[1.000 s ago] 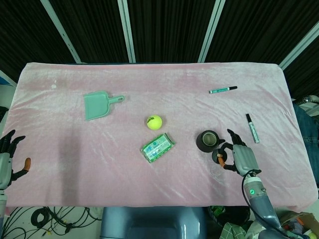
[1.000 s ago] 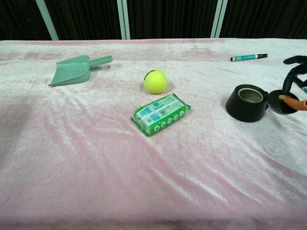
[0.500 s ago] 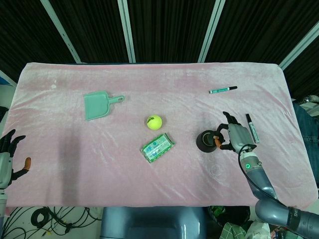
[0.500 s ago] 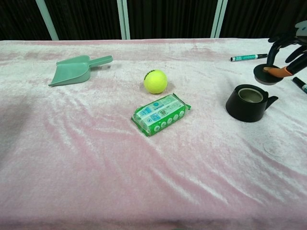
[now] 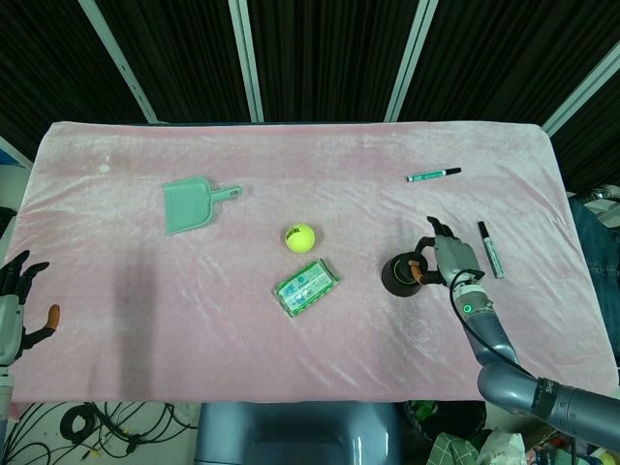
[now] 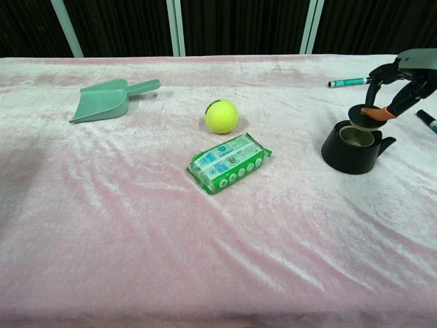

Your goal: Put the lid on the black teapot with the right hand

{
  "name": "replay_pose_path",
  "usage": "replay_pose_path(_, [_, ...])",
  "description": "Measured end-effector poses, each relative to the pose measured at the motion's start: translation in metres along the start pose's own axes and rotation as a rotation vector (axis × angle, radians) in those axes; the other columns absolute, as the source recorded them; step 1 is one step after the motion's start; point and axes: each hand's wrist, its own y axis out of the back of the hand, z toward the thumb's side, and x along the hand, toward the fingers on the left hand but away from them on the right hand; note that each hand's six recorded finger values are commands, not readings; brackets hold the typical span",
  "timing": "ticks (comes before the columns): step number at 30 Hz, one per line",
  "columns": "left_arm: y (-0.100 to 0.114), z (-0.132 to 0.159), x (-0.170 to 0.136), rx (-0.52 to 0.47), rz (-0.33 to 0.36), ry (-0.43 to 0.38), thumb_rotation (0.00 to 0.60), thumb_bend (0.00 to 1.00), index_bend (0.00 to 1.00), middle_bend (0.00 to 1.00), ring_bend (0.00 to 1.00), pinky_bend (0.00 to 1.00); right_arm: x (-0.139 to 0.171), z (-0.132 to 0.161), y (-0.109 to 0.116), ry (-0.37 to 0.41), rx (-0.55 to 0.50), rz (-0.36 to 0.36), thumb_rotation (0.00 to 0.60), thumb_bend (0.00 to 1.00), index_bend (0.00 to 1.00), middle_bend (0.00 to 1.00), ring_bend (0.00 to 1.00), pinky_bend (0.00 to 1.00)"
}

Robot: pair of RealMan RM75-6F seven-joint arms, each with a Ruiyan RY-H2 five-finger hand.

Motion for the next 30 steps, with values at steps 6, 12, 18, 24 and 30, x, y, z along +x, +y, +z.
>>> replay_pose_path(6, [0.000, 0.000, -0.001, 0.000, 0.001, 0.000, 0.600, 0.44, 0.16, 0.00, 0.00, 0.10, -0.004, 0.001, -0.004, 0.001, -0.009, 0.013, 0.600, 0.33, 0.61, 0.00, 0.03, 0.18])
replay_pose_path(12, [0.000, 0.000, -0.001, 0.000, 0.004, 0.001, 0.600, 0.44, 0.16, 0.00, 0.00, 0.10, -0.010, 0.001, -0.006, -0.003, -0.006, 0.019, 0.600, 0.33, 0.61, 0.00, 0.03, 0.18])
replay_pose_path(18, [0.001, 0.000, 0.000, 0.000, 0.003, 0.001, 0.600, 0.44, 0.16, 0.00, 0.00, 0.10, -0.014, -0.001, -0.009, -0.011, -0.008, 0.027, 0.600, 0.33, 0.61, 0.00, 0.03, 0.18])
replay_pose_path(24, [0.000, 0.000, 0.000, 0.001, 0.003, 0.001, 0.600, 0.44, 0.16, 0.00, 0.00, 0.10, -0.015, -0.002, -0.013, -0.015, -0.008, 0.034, 0.600, 0.33, 0.61, 0.00, 0.03, 0.18])
replay_pose_path(30, [0.001, -0.001, 0.000, -0.001, 0.004, 0.002, 0.600, 0.44, 0.16, 0.00, 0.00, 0.10, -0.018, -0.005, -0.016, -0.023, -0.009, 0.041, 0.600, 0.34, 0.61, 0.00, 0.03, 0.18])
